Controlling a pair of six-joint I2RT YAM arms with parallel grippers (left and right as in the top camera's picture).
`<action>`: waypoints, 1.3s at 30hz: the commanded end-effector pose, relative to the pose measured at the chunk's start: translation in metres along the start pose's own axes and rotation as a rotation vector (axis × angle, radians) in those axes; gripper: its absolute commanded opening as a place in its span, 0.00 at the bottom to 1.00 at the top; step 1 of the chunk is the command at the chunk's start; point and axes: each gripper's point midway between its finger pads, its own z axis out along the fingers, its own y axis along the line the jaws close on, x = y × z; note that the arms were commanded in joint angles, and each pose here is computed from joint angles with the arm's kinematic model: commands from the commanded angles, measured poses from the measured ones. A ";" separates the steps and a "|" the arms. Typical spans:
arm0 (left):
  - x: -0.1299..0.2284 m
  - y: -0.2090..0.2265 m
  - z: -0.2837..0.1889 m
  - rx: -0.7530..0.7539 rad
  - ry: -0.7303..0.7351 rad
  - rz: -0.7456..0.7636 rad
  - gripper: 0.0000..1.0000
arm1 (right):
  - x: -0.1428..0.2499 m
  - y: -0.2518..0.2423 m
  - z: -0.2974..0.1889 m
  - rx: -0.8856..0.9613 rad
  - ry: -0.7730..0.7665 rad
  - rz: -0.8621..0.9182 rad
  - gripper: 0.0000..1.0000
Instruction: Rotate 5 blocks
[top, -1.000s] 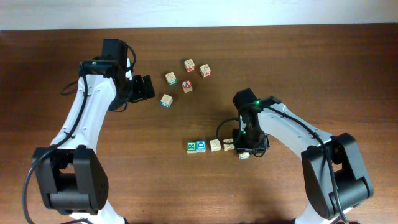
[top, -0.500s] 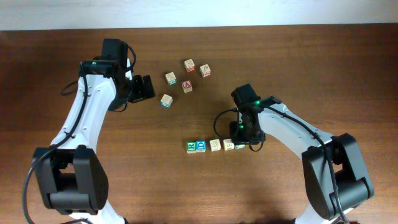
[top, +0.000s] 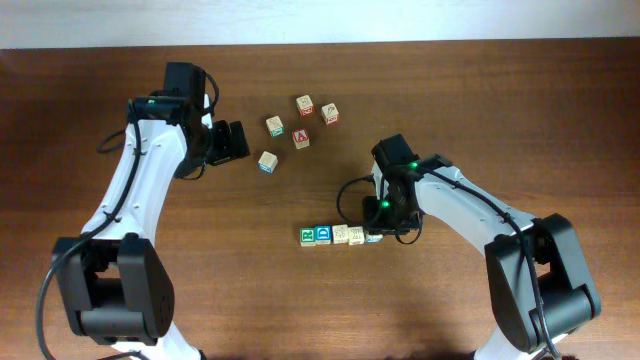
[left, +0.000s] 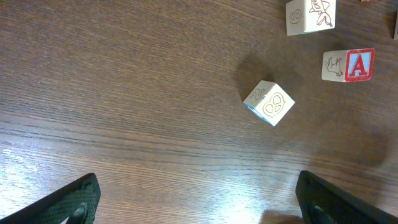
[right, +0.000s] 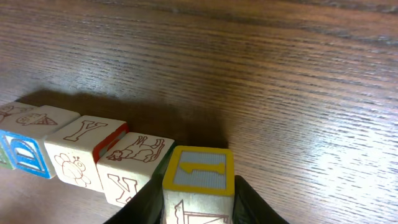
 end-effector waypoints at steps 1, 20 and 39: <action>-0.005 0.000 -0.003 -0.003 -0.013 0.016 0.99 | 0.006 0.005 0.004 -0.025 0.027 0.005 0.39; -0.005 0.000 -0.003 -0.003 -0.013 0.016 0.99 | -0.008 -0.008 -0.035 0.133 0.003 0.002 0.45; -0.005 0.000 -0.003 -0.003 -0.013 0.016 0.99 | 0.006 -0.032 -0.003 0.195 0.010 -0.028 0.35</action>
